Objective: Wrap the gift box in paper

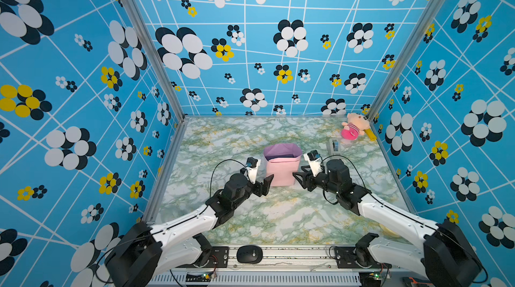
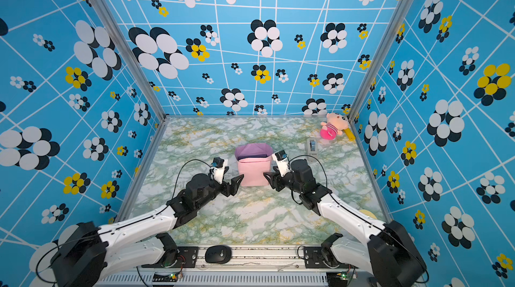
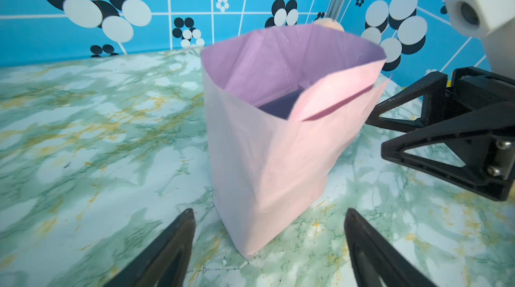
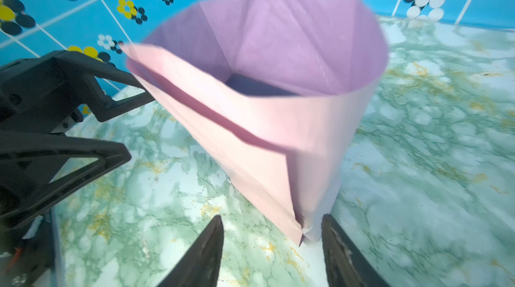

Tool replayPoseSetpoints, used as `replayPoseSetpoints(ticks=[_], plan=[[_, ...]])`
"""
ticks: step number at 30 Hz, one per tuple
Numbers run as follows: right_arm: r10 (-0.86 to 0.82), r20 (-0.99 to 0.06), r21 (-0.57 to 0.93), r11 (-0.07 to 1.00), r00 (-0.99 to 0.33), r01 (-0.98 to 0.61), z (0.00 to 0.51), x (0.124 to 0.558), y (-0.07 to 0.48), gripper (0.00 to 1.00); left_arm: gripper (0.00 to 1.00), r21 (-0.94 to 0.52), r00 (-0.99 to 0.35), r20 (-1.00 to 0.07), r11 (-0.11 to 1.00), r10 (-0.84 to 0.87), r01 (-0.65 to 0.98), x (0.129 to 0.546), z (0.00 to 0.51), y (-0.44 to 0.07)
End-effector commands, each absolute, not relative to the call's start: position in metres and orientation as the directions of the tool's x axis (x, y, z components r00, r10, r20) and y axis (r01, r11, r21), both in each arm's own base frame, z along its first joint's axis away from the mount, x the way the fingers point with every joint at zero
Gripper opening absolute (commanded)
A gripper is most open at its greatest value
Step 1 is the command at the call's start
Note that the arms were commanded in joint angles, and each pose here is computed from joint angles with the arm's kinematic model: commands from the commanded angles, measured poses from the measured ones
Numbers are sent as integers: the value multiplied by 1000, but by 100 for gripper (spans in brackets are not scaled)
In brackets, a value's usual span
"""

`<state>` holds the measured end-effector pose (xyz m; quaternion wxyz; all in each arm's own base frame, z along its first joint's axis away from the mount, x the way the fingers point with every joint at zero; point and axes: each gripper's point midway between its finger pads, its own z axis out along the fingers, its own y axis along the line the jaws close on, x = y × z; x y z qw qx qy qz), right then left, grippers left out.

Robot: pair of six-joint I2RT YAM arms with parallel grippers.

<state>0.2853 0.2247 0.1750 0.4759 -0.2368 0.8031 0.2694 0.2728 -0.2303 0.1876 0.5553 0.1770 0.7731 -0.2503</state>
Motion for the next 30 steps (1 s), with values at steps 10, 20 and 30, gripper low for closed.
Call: replayPoseSetpoints(ticks=[10, 20, 30], plan=[[-43, -687, 274, 909, -725, -314, 235, 307, 196, 70, 83, -284, -597, -802, 857, 34, 430, 299, 236, -201], [-194, -455, 217, 922, -869, -320, 210, 331, 221, 75, 83, -320, -660, -751, 856, 31, 405, 322, 236, -219], [-261, -362, 302, 876, -895, -377, 190, 343, 261, 75, 84, -336, -687, -726, 864, 17, 376, 327, 216, -212]])
